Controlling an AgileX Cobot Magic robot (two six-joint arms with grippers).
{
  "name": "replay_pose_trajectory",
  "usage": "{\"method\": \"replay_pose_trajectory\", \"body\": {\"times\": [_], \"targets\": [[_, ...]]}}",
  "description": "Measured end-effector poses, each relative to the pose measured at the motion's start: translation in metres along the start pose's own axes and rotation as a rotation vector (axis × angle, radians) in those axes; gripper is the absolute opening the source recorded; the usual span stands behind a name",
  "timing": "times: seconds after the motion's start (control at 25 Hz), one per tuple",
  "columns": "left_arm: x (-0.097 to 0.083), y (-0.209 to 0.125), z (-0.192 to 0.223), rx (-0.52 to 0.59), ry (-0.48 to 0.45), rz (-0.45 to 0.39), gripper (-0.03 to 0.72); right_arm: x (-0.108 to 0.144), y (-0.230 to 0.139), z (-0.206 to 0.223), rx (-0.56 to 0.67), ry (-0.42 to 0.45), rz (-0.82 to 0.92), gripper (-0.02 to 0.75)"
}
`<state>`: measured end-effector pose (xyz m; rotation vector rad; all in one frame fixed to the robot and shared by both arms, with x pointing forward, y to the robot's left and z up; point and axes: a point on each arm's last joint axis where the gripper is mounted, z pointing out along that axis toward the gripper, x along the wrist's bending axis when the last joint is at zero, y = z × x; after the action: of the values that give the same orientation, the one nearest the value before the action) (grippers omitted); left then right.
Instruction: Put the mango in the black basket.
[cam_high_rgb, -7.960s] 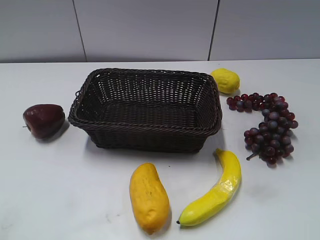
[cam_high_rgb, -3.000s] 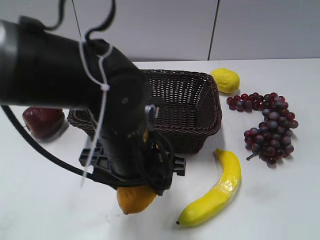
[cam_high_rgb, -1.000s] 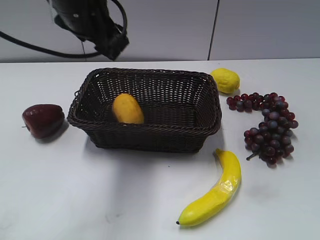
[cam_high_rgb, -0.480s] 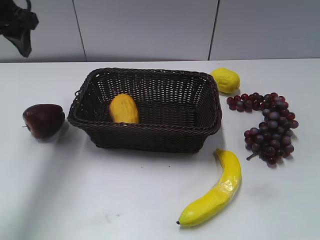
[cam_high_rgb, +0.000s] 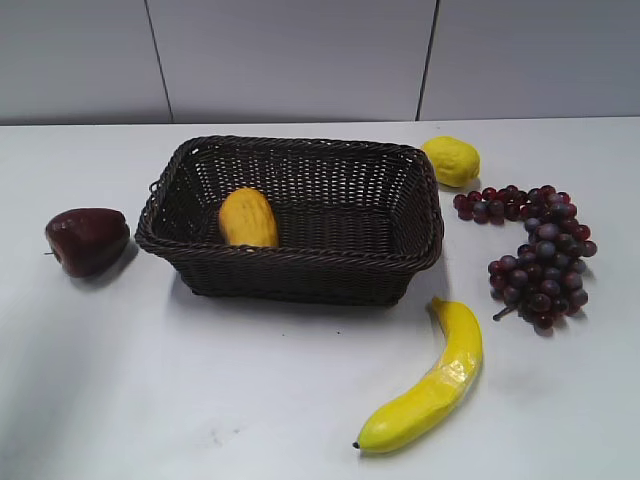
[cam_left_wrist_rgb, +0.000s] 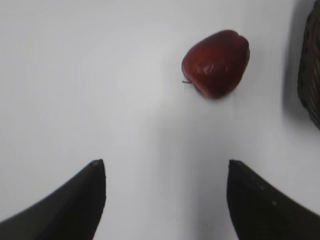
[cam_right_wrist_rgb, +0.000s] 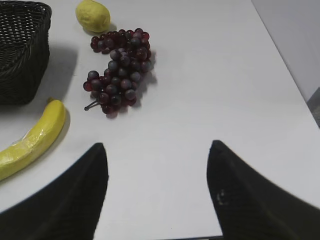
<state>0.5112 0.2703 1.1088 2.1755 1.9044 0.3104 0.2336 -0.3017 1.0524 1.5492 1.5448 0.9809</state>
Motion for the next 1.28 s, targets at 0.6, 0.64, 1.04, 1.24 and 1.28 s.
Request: {"method": "replay_pose_trajectory", "body": {"times": [0.6,0.64,1.04,1.24,1.28], "targets": [[-0.005,-0.171,-0.031,-0.309,-0.010,-0.004,0.570,0.000,0.000,0.000,0.000,-0.002,-0.001,0.480],[-0.005,-0.181,-0.033,-0.354,-0.009,-0.004,0.570,0.000,0.000,0.000,0.000,-0.002,-0.001,0.480],[-0.006,-0.256,-0.032,-0.672,-0.005,-0.003,0.568,0.000,0.000,0.000,0.000,-0.002,-0.001,0.480],[-0.007,-0.279,-0.038,-0.802,-0.001,-0.002,0.568,0.000,0.000,0.000,0.000,-0.002,-0.001,0.480],[-0.006,-0.281,-0.038,-0.814,0.006,0.000,0.568,0.000,0.000,0.000,-0.002,-0.002,-0.001,0.480]]}}
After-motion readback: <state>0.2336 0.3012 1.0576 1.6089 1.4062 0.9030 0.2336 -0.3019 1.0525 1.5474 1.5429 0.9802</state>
